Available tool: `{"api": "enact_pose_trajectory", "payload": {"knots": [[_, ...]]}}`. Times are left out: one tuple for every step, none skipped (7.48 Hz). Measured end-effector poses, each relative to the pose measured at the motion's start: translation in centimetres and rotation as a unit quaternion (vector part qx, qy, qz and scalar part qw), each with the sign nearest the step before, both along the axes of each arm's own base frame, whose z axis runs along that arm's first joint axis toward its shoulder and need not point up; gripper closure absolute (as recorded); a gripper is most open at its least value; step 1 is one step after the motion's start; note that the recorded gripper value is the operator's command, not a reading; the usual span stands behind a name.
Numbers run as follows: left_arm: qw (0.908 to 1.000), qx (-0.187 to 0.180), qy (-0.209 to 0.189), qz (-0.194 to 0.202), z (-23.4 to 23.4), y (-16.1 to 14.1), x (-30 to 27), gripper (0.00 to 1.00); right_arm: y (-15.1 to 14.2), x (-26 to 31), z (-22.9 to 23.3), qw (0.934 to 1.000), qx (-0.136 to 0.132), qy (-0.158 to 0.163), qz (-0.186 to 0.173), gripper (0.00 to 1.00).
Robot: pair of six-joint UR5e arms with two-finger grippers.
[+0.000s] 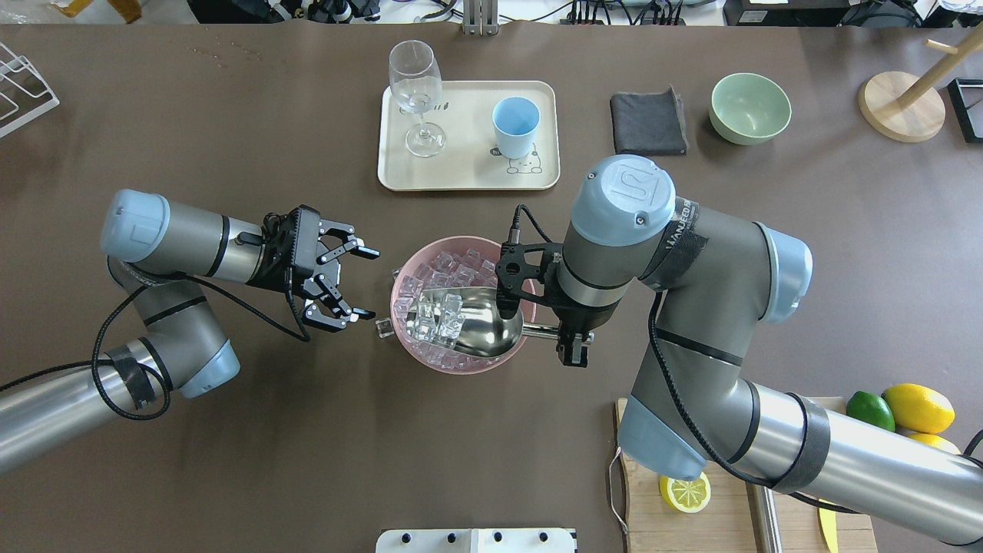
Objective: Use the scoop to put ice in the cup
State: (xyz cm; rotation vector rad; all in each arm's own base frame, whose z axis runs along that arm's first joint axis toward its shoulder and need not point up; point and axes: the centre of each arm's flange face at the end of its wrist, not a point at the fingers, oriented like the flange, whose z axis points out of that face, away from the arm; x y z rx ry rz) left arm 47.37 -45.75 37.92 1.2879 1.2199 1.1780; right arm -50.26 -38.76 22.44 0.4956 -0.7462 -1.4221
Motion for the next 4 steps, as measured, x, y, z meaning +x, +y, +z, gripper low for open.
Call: {"api": "enact_pose_trajectory", "payload": {"knots": [[1.0,0.001,0.001,0.003,-0.1,0.1,0.1,0.02,-0.6,0.7,0.0,0.9999,0.001,-0.014,-0.006,1.0],[1.0,0.001,0.001,0.004,-0.2,0.2,0.2,0.02,-1.2,1.4,-0.1,0.9996,0.0,-0.025,-0.009,1.0],[1.0,0.001,0.002,0.005,-0.3,0.3,0.3,0.02,-1.8,2.1,-0.3,0.9993,-0.003,-0.036,-0.01,1.0],[0.9999,0.002,0.002,0.01,-0.4,0.4,0.3,0.02,-2.5,2.7,-0.4,0.999,-0.006,-0.043,-0.006,1.0]]}}
